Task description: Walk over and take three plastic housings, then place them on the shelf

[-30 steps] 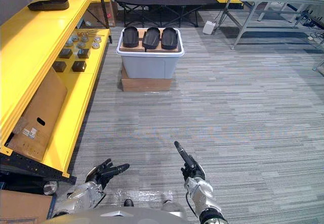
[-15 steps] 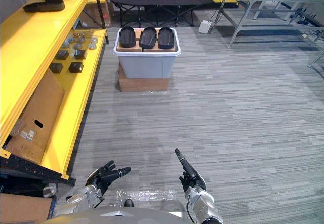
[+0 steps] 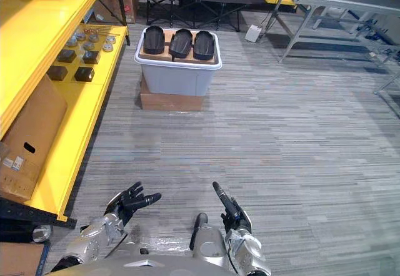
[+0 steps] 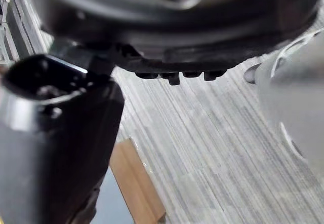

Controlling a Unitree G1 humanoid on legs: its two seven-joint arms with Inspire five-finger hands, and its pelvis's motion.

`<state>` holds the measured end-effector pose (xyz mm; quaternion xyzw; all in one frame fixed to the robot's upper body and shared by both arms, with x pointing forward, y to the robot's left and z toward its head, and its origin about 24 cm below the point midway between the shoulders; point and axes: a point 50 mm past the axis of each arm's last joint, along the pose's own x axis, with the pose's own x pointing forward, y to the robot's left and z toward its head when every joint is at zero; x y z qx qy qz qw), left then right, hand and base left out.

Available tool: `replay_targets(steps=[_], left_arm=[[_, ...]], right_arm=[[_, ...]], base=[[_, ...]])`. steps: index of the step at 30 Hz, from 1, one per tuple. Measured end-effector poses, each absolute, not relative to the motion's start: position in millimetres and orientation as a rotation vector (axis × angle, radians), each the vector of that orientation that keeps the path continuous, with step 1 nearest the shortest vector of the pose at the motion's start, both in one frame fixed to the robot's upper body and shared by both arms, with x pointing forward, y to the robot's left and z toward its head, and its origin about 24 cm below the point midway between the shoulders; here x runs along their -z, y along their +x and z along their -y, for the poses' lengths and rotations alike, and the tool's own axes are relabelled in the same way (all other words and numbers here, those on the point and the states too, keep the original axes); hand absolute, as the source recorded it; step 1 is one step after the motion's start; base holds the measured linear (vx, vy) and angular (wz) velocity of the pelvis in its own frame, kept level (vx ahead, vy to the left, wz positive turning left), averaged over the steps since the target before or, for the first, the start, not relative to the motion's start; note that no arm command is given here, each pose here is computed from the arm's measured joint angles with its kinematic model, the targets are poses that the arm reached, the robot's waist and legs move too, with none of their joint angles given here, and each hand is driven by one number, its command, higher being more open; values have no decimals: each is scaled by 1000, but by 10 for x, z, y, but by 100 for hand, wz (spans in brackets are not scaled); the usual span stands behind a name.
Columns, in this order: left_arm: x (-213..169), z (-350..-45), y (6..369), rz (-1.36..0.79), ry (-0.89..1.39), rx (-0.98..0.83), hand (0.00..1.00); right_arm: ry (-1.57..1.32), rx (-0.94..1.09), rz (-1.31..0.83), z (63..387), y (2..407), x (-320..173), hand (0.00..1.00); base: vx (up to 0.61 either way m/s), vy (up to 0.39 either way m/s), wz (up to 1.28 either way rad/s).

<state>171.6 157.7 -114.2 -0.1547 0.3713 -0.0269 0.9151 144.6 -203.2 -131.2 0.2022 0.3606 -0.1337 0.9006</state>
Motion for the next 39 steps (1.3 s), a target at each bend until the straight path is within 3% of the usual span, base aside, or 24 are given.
replay_targets(steps=[5,9,13,23,29,34,39], left_arm=[[1163,-1370,1620,-768,-456,18,100],[1058,-1399,1674,-684,-486,-1,100],[1076,-1396,1617,-682,-479,6,100],[910,-1642,1787,-589,-389,8,100],[750,-1648,2058,-507,-403,6,100],[812,-1704,1927,-534,-441,-37,100],[1054,-1593,1500,-659,-554,-111,100]], right_arm=[[344,268,-687,2196,1553,1213,100],[296,240,-585,2237,1820,1029,100],[276,252,-601,2257,1759,1053,100],[291,152,-681,1846,1728,1180,100],[278,105,-612,1852,1913,1070,100],[268,128,-664,1914,1735,1162,100],[200,179,-657,2245,1731,1099,100]], base=[[407,-235,-15],[440,-37,-48],[351,93,-14],[387,114,-9],[230,-54,20],[283,-302,55],[415,-290,34]])
